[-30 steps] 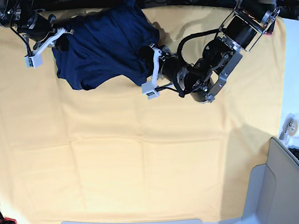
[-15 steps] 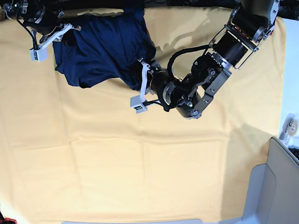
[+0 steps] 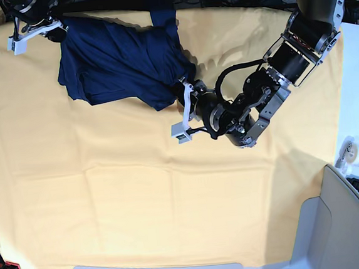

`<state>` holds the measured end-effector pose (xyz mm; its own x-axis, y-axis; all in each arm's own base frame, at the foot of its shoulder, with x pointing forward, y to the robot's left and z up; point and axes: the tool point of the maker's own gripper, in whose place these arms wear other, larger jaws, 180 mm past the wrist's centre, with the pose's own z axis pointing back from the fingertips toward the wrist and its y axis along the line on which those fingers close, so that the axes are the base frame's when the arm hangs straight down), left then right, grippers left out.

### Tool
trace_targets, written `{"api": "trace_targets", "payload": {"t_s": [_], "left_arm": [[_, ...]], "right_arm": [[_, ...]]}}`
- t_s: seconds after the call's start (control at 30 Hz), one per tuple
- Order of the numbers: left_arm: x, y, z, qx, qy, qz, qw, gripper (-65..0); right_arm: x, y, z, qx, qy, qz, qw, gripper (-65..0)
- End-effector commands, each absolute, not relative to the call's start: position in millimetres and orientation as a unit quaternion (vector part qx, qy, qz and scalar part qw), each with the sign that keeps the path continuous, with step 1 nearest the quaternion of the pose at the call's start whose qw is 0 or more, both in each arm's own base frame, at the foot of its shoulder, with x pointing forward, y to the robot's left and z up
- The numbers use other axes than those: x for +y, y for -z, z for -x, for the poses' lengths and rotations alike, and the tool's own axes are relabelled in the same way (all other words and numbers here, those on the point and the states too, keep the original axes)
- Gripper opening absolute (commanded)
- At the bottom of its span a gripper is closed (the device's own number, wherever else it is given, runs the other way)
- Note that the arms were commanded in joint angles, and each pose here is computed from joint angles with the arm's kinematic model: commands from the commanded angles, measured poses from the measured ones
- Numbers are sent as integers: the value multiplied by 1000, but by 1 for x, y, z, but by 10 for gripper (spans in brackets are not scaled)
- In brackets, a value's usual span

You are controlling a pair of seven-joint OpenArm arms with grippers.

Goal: Fold the T-shirt properly
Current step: 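Fold the held shirt edge inward with the left gripper toward the right gripper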

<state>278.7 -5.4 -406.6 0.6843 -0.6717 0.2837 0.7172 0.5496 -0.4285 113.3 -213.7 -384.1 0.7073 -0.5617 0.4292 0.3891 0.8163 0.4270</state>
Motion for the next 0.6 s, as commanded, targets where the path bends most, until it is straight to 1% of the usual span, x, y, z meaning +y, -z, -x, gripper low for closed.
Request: {"api": "trace_targets", "payload": {"t_s": [0.0, 0.13, 0.17, 0.27, 0.37, 0.4, 0.43, 0.57], "left_arm": [[1, 400, -292, -56, 400, 244, 882, -608], [-2, 400, -286, -56, 400, 251, 880, -474], [-3, 401, -282, -54, 402, 254, 878, -451], [-6, 399, -276, -56, 409, 258, 874, -423], [-6, 398, -276, -58, 409, 258, 873, -421], [-4, 399, -277, -58, 408, 257, 874, -421], [0, 399, -278, -59, 405, 253, 876, -421], [6, 391, -291, -76, 387, 258, 882, -421]], "right_arm": [[-216, 379, -115, -289, 254, -151, 911, -650], [-216, 376, -124, -299, 252, -154, 907, -650], [-216, 376, -124, -299, 252, -155, 907, -650], [-216, 372, -133, -311, 250, -159, 903, -650], [-216, 370, -139, -317, 247, -160, 902, -650], [-214, 370, -139, -316, 244, -162, 902, -636], [-214, 370, -140, -316, 241, -163, 903, -609], [-211, 370, -140, -314, 239, -166, 904, -479]]}}
